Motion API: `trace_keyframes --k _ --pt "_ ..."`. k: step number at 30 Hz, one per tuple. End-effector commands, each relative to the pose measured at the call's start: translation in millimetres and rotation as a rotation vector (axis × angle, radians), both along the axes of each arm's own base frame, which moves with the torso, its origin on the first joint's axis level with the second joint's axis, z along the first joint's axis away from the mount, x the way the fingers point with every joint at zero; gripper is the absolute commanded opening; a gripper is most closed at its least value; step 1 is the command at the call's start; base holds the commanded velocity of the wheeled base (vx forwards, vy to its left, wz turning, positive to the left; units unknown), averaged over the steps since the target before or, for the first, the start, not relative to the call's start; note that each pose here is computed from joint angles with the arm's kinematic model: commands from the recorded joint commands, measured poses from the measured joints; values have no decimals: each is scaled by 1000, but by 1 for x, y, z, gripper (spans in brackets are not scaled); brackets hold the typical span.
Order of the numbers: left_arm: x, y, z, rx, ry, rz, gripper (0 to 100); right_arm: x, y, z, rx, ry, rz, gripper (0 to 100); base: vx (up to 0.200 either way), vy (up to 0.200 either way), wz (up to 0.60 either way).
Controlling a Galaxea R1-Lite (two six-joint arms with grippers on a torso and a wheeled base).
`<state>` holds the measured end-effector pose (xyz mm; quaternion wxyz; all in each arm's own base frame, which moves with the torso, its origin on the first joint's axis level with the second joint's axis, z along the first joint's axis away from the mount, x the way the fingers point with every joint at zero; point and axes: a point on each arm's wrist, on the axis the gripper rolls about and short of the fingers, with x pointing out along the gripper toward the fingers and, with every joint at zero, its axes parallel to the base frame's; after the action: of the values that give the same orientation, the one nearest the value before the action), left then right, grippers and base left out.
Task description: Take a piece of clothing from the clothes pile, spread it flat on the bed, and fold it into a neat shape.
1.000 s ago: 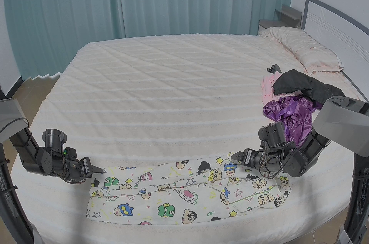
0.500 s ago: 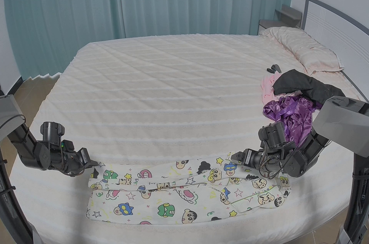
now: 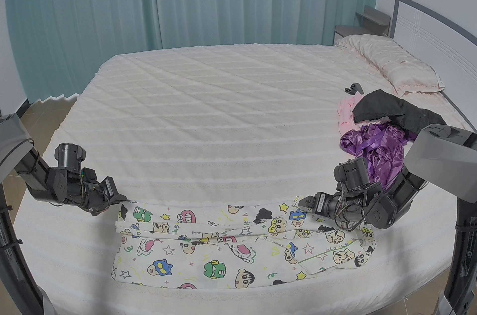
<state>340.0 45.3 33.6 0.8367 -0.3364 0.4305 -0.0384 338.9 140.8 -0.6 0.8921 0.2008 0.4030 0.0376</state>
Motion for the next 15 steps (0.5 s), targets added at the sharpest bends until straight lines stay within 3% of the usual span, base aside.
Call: trace_keyframes --k 1,5,6,15 --pt "8 2 -13 -5 27 2 0 0 0 -1 0 3 0 100 0 0 0" --pt "12 3 -21 -5 42 2 0 1 -1 2 5 -8 -3 100 0 0 0" --pt "13 3 -21 -7 40 4 100 1 -2 5 8 -15 -6 100 0 0 0" --pt "5 19 -18 -69 81 90 100 -22 -23 45 50 -64 -49 100 0 0 0"
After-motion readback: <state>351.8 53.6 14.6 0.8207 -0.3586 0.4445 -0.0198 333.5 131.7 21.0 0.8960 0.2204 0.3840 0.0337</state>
